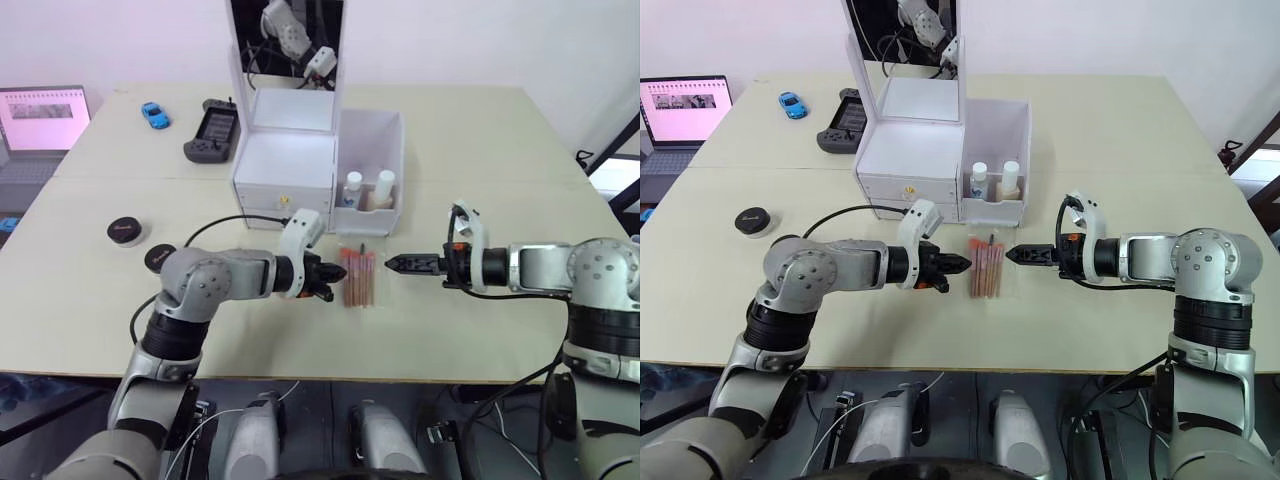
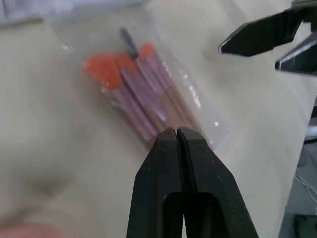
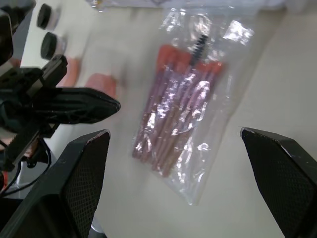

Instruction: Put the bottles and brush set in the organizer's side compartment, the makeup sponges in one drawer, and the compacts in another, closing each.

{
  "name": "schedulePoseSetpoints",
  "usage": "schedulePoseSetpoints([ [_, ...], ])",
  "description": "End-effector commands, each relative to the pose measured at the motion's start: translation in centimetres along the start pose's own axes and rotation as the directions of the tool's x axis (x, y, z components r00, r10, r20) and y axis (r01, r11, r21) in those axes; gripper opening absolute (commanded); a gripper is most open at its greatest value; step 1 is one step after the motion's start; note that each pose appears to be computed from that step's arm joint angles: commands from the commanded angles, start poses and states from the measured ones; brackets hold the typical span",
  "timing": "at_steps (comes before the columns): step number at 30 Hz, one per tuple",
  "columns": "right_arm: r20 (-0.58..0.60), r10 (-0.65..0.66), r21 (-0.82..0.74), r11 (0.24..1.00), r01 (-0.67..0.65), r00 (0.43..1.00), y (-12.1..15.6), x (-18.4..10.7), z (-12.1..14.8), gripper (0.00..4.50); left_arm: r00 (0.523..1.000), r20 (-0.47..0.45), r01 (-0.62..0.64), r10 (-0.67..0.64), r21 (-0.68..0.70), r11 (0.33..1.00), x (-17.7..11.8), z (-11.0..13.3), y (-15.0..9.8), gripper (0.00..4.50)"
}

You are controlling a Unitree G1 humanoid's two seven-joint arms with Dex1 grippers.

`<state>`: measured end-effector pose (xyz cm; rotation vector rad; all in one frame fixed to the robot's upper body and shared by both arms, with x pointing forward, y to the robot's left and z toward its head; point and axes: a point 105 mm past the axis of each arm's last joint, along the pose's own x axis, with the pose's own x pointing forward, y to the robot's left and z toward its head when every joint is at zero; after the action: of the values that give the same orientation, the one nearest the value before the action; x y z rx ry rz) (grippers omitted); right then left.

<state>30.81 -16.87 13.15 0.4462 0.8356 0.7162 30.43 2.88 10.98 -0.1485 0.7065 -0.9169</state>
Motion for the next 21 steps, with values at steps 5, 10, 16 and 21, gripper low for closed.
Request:
schedulePoseSetpoints([
  [5,-0.042,0.007,0.073,0.997,-0.004,0.999,-0.2,2.3,-0.1,4.50,0.996,-0.053,-0.071,0.068,-0.059,0.996,1.0,-1.4,2.6,0.09],
  [10,-0.073,0.070,0.125,0.990,-0.061,0.995,0.5,4.6,-0.3,4.50,0.993,-0.089,-0.077,0.074,-0.027,0.997,1.8,-1.9,2.6,0.09],
  [16,-0.081,0.152,0.198,0.971,-0.134,0.985,0.8,6.6,-0.7,4.50,0.988,-0.100,-0.116,0.114,-0.015,0.993,1.5,-2.3,3.4,0.09],
  [21,-0.092,0.169,0.232,0.962,-0.144,0.981,0.1,7.3,-1.3,4.50,0.981,-0.104,-0.163,0.163,0.008,0.987,0.4,-2.4,4.4,0.09],
])
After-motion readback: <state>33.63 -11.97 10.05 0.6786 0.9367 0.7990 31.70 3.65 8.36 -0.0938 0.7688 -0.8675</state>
